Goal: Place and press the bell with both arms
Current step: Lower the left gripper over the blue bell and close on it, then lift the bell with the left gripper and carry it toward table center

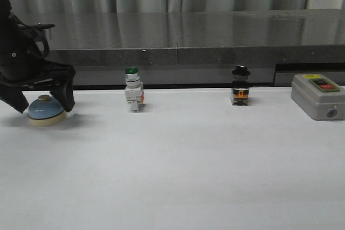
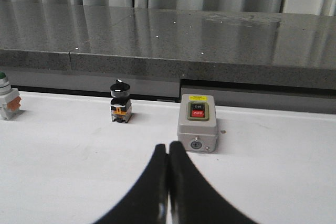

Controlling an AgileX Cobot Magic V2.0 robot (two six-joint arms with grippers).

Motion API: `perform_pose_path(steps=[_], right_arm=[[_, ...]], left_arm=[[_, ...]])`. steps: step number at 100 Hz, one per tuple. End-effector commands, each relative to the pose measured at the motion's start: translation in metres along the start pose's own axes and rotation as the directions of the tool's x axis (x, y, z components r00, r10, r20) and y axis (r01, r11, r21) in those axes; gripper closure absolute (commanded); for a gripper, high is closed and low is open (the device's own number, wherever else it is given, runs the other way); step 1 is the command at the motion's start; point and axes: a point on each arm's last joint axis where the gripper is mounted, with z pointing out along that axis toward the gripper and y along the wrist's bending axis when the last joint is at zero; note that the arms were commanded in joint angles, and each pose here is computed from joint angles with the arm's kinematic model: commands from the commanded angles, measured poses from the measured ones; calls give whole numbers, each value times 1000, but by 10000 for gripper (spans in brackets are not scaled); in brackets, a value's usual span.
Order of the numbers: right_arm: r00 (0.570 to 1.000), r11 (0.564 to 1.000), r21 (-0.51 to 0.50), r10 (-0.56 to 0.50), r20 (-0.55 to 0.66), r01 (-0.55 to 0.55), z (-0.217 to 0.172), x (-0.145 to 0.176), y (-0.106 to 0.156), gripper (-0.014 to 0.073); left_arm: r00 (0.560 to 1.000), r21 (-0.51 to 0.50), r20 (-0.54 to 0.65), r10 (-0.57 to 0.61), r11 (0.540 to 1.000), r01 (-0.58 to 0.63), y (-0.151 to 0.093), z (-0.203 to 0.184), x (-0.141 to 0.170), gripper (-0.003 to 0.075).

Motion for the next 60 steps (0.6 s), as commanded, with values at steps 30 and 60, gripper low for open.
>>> perform_pose_path(steps=[30, 60], right_arm=[[993, 1000, 9, -3, 120, 2, -3, -13, -1, 655], [993, 1000, 9, -3, 120, 2, -3, -13, -1, 655]], left_arm=[[996, 8, 93, 10, 1000, -11, -6, -20, -15, 121], [997, 8, 76, 10, 1000, -10, -6, -17, -13, 474]])
